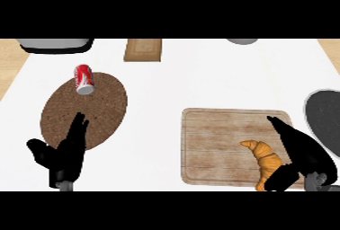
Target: Pick the croissant from the cutting board and place it in the pan
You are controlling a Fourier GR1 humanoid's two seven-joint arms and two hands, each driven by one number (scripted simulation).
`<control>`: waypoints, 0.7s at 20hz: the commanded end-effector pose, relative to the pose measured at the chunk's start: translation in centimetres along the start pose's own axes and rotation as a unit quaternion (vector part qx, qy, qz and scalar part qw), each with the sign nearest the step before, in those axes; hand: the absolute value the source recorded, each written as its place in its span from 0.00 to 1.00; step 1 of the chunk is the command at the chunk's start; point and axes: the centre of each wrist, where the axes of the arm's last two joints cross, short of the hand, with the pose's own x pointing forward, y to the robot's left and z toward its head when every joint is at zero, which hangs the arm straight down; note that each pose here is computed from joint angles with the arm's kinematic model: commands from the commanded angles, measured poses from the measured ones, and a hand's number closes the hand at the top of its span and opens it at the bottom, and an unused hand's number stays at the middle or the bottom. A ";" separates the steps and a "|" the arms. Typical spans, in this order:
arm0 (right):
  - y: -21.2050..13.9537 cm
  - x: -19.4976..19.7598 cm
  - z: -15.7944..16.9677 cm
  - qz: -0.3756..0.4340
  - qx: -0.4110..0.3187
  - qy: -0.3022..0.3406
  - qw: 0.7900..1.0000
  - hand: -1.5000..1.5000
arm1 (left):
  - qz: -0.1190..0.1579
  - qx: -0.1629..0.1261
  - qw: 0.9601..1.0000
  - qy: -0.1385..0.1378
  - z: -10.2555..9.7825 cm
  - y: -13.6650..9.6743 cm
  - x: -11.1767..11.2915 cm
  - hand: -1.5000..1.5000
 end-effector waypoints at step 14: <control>5.5 -0.7 -2.8 0.036 -0.025 -0.072 0.996 1.00 | 0.001 -0.001 1.000 0.031 0.6 -0.6 -0.6 0.50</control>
